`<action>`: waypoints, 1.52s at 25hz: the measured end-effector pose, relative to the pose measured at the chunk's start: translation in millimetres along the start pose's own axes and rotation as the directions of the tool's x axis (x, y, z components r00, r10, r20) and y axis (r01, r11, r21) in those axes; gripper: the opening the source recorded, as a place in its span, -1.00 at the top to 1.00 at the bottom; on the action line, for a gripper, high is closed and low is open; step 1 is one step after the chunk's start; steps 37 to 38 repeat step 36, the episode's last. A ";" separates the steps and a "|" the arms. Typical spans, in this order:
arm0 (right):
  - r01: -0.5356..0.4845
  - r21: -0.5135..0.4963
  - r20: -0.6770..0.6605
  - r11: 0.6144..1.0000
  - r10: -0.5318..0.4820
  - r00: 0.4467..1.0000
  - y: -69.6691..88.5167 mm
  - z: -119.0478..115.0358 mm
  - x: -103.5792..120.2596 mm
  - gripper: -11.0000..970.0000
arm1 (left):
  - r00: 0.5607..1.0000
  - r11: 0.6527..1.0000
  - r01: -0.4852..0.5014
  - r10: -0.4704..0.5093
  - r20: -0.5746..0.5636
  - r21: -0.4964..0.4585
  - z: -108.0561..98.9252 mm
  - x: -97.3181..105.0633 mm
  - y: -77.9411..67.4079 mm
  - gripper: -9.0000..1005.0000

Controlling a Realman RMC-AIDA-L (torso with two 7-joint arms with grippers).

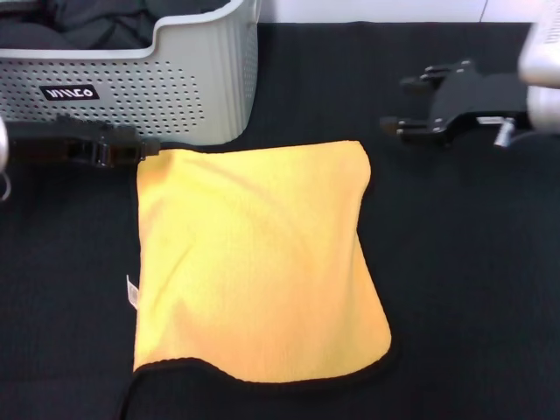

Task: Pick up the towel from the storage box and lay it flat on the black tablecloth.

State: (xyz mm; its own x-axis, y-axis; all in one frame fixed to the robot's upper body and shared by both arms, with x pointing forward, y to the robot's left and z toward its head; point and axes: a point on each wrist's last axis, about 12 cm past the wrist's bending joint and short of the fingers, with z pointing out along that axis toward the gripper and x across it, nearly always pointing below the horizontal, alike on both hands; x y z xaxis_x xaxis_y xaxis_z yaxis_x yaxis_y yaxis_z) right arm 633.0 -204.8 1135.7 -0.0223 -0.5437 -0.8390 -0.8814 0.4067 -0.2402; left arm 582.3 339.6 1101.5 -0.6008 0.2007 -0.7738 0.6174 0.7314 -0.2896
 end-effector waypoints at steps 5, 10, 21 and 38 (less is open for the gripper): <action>-0.052 -0.059 0.178 0.997 0.062 0.982 18.9 -48.9 21.8 -0.23 | 0.934 0.911 -0.282 0.190 0.302 0.302 -29.4 7.2 -40.7 -0.07; -0.009 -0.278 0.352 0.960 0.111 0.930 66.9 -65.1 36.2 -0.66 | 0.786 0.781 -0.519 0.274 0.554 0.349 -29.7 32.7 -82.3 -0.06; 0.006 -0.467 0.362 0.884 0.185 0.914 102.2 -34.0 30.7 -0.83 | 0.843 0.766 -0.466 0.233 0.485 0.443 -26.9 50.4 -87.4 -0.08; 0.043 -0.472 0.448 0.881 0.197 0.872 115.5 -28.0 23.4 -0.83 | 0.841 0.760 -0.474 0.242 0.483 0.445 -35.5 55.7 -85.3 -0.54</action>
